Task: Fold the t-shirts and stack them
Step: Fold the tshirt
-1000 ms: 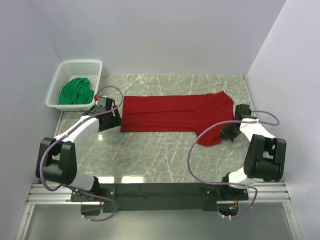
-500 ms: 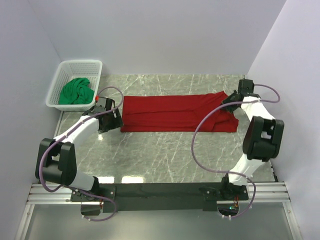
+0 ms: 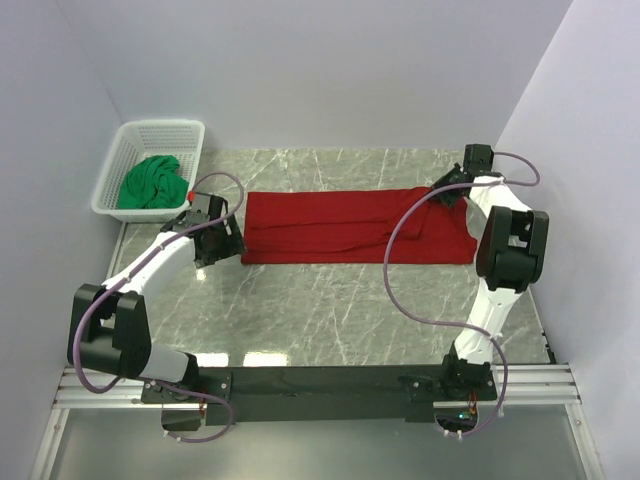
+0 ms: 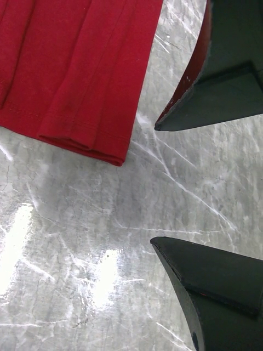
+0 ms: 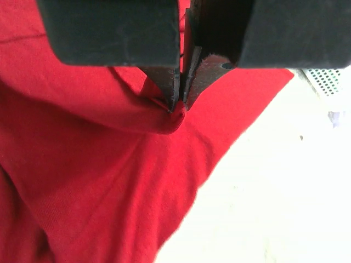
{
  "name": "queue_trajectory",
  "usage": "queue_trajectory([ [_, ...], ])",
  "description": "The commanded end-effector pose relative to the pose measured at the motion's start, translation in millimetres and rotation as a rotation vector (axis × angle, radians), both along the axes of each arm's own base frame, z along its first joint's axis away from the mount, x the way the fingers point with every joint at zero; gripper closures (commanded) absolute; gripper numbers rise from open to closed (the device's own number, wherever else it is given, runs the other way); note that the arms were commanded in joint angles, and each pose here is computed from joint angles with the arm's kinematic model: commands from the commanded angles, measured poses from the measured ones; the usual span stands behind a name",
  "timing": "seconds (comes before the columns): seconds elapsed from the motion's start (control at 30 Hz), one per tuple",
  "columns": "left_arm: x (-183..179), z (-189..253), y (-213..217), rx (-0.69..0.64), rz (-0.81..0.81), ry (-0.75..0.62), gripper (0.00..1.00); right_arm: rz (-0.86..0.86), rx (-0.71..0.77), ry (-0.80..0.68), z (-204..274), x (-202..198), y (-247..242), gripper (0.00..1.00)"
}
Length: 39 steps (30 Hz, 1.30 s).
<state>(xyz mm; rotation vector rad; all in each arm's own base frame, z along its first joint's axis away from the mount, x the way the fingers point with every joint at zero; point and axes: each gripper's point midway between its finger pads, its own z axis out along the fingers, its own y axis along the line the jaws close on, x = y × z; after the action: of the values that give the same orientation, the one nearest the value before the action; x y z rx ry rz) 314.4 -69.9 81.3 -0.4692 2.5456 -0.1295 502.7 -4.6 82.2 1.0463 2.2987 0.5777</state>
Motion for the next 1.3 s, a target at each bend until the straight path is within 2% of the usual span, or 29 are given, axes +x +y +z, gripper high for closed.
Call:
queue_trajectory([
  [0.0, 6.6, 20.4, -4.2, -0.027, 0.013, -0.053, 0.17, 0.013, -0.022, -0.102, 22.8, 28.6, -2.5, 1.0],
  [0.37, 4.3, 17.8, -3.3, -0.028, 0.02, -0.051, 0.17, -0.05, -0.055, -0.096, 12.5, 39.4, -15.3, 0.98],
  [0.47, 3.6, 16.7, -3.9, -0.033, 0.022, -0.05, 0.16, -0.054, -0.046, -0.095, 11.5, 42.8, -15.0, 0.78],
  [0.5, 3.6, 16.7, -3.9, -0.033, 0.022, -0.05, 0.16, -0.056, -0.042, -0.087, 13.5, 42.9, -14.7, 0.65],
  [0.7, 3.5, 16.2, -3.4, -0.033, 0.026, -0.055, 0.14, 0.017, -0.066, -0.097, 26.9, 21.0, 1.7, 0.41],
  [0.83, 6.6, 15.9, -5.4, -0.045, 0.028, -0.069, 0.1, 0.039, -0.056, -0.091, 31.3, -10.3, 15.1, 0.37],
  [0.97, 9.2, 12.0, -7.3, -0.053, 0.028, -0.071, 0.05, 0.023, -0.047, -0.014, 7.4, -46.7, 25.6, 0.36],
  [1.27, 9.4, 10.2, -7.8, -0.053, 0.018, -0.074, 0.01, 0.032, -0.001, 0.049, -22.8, -69.7, 55.3, 0.36],
])
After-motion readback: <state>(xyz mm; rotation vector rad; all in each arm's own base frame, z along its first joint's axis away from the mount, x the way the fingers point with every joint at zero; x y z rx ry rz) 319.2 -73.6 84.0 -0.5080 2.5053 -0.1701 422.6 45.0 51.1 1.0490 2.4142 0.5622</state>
